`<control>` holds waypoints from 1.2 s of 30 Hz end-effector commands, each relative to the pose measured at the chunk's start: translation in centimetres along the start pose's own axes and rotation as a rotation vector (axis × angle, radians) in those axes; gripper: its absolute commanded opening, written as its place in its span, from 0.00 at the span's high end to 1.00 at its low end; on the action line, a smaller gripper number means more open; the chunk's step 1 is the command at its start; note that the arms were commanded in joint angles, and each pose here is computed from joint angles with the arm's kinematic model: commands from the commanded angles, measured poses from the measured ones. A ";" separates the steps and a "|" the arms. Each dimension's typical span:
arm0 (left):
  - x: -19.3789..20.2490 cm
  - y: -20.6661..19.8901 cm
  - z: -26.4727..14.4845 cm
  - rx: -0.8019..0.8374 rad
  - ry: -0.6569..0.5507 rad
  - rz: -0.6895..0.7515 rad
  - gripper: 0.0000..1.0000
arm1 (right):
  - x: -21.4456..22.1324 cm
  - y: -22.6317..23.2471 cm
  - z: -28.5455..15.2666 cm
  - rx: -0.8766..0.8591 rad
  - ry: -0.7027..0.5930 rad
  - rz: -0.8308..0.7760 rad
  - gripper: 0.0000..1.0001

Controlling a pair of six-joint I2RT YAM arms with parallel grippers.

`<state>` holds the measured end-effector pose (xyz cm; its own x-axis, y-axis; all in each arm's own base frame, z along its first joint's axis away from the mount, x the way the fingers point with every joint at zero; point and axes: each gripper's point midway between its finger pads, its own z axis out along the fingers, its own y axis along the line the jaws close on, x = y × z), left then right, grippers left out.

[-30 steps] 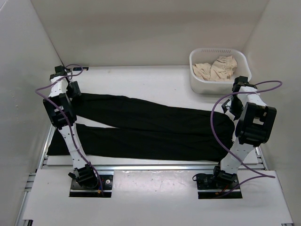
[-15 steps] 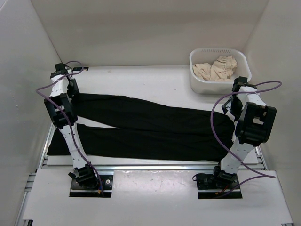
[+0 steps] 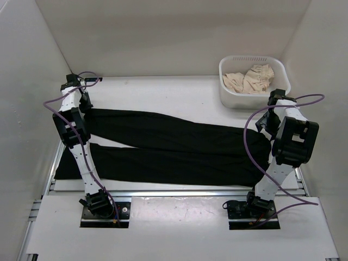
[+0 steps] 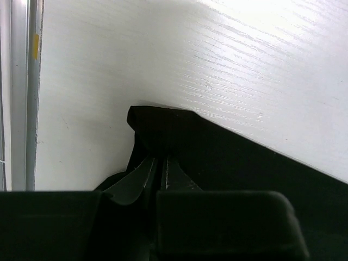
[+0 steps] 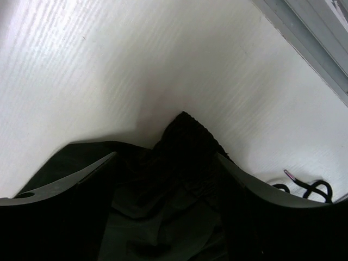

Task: Fold and stack the trousers
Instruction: Fold the trousers

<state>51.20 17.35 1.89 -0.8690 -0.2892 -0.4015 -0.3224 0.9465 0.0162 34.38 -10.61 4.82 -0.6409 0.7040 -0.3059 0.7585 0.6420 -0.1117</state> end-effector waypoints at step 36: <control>-2.8 2.6 -9.7 -0.017 -0.134 -0.045 0.86 | 0.1 2.6 -1.1 -0.053 0.152 0.059 1.00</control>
<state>49.32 18.07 4.45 -0.8641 -0.3130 -0.3942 -0.3445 0.9388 0.0097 36.66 -7.01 1.59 -0.5755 0.8153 -0.0641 0.8176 0.5752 -0.0244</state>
